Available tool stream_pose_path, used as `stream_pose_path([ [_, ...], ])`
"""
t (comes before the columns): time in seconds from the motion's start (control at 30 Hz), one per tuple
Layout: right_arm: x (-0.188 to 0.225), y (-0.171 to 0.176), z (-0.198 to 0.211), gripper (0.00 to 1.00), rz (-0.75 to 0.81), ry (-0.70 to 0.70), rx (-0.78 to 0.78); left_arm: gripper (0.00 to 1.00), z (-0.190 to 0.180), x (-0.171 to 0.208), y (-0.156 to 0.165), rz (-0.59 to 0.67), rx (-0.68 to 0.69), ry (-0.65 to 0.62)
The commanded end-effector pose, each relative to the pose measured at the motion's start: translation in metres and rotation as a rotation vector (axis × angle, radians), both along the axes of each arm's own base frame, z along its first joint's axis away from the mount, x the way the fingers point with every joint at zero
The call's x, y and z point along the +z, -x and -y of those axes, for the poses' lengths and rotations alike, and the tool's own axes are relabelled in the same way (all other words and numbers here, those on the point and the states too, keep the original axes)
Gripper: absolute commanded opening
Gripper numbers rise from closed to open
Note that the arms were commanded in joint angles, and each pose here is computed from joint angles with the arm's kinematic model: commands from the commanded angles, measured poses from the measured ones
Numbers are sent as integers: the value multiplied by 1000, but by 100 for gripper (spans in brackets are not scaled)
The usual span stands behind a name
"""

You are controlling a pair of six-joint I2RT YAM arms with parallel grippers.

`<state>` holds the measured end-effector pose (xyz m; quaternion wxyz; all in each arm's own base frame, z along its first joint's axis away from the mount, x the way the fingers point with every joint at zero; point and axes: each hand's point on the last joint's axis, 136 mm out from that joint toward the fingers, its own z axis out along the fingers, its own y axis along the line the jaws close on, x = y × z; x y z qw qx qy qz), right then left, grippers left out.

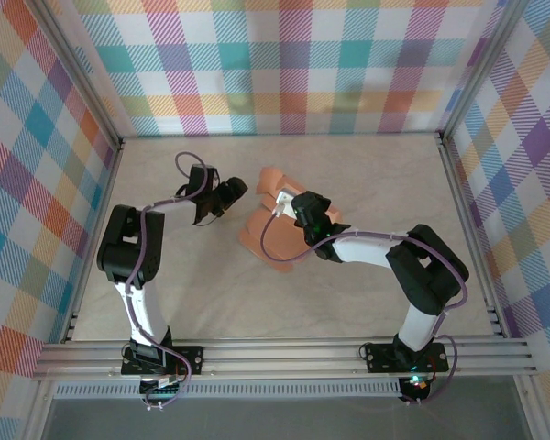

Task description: Fold the paper box

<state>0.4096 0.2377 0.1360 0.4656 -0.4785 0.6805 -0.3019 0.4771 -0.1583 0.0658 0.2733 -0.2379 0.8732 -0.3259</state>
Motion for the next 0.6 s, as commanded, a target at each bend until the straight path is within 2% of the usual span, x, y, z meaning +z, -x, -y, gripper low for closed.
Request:
stream_pose_path([
  [0.0, 20, -4, 0, 0, 45, -46, -14, 68, 11, 3, -1, 1, -30, 82],
  [0.1, 20, -4, -2, 0, 27, -71, -22, 61, 24, 6, 4, 28, -90, 82],
  [0.2, 20, -2, -4, 0, -8, -116, -22, 60, 33, 7, 6, 58, -164, 60],
  [0.37, 19, 3, 0, 0, -96, -212, -43, 58, 40, 2, 9, 61, -197, 78],
  [0.57, 22, 6, 7, 0, -131, -274, -62, 57, 58, 3, 10, 62, -246, 100],
])
